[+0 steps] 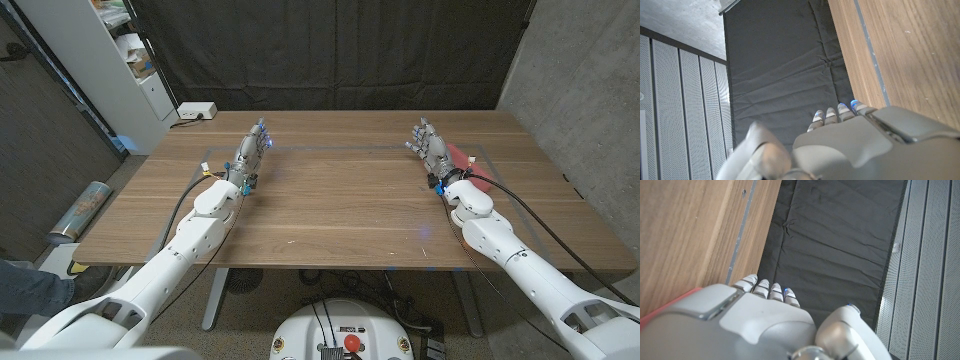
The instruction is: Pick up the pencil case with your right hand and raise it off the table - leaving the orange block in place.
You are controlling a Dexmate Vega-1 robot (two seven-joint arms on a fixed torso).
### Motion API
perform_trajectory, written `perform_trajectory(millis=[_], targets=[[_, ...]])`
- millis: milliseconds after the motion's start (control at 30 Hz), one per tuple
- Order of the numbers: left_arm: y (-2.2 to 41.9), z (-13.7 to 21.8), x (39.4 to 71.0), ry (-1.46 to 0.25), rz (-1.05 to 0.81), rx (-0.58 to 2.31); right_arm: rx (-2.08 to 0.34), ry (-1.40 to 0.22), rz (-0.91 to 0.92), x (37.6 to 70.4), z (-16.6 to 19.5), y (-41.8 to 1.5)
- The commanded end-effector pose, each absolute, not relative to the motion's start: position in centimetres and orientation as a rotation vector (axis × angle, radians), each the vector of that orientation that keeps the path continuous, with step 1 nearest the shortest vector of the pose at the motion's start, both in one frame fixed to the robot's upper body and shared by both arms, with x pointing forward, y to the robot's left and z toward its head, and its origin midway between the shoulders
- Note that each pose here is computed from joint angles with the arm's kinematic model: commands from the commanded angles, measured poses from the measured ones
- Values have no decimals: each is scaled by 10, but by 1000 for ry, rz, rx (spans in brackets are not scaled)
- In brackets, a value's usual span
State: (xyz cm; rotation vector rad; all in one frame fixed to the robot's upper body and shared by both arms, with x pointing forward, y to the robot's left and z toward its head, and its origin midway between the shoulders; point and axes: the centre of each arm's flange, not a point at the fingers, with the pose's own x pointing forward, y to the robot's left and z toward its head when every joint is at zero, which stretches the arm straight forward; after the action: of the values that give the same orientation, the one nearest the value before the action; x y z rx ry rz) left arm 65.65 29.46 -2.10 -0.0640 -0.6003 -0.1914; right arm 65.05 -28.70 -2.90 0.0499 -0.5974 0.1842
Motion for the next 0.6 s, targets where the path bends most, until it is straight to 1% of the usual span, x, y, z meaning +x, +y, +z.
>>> perform_trajectory(millis=[33, 600], targets=[[288, -29, 663, -555, -206, -28, 62, -599, 178, 644, -34, -279], [285, -24, 655, -558, -205, -5, 19, -619, 161, 632, -31, -287]])
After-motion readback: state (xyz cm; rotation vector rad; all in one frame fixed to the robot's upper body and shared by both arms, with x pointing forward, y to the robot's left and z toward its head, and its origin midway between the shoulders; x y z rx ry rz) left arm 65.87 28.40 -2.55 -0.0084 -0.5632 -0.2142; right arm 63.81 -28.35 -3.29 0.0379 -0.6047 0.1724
